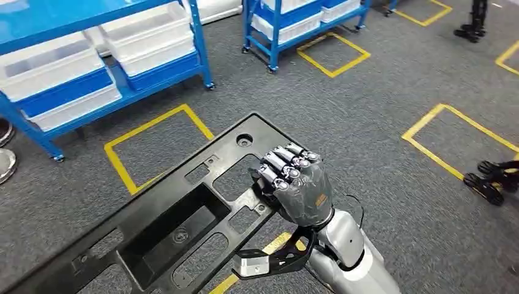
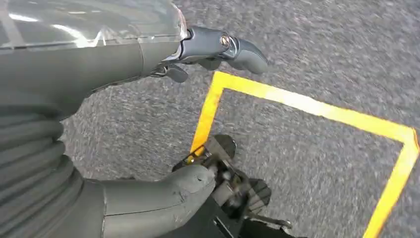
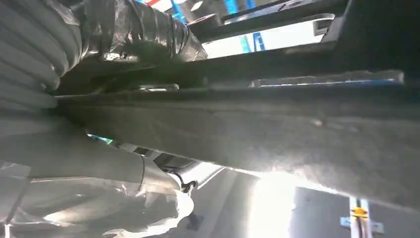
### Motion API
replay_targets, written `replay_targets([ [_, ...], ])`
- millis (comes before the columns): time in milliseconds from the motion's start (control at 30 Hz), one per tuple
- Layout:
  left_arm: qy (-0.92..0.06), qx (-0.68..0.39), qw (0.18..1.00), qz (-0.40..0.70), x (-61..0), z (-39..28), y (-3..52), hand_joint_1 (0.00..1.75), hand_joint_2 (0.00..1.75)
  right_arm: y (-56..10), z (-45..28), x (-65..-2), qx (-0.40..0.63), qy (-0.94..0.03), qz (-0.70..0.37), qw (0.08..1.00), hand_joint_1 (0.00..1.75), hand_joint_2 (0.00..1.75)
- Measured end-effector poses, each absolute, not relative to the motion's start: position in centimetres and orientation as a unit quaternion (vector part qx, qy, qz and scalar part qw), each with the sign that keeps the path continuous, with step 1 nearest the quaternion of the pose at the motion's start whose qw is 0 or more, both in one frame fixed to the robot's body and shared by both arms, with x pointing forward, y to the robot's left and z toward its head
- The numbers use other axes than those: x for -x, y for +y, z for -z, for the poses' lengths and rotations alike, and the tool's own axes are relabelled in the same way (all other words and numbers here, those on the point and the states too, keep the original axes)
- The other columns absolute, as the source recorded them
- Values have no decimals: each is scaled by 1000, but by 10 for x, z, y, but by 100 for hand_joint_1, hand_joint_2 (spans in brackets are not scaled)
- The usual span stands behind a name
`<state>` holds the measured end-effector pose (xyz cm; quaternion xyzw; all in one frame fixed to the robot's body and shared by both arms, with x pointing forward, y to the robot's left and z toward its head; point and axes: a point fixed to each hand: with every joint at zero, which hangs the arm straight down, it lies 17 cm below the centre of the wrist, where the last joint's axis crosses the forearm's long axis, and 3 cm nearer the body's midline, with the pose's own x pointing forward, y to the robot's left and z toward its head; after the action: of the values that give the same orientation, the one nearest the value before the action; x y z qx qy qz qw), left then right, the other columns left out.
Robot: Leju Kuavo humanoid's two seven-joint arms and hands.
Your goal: Take the parts from the cabinet and place them on the table.
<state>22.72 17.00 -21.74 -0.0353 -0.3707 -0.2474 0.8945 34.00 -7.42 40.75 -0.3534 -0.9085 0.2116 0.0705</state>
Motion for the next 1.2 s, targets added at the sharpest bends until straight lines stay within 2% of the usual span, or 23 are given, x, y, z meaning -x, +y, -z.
replay_targets([
  [1200,-395,45,888,233,-235,209,157,0,175,-79,-411,-332,369,-903,-211,61,175,175],
])
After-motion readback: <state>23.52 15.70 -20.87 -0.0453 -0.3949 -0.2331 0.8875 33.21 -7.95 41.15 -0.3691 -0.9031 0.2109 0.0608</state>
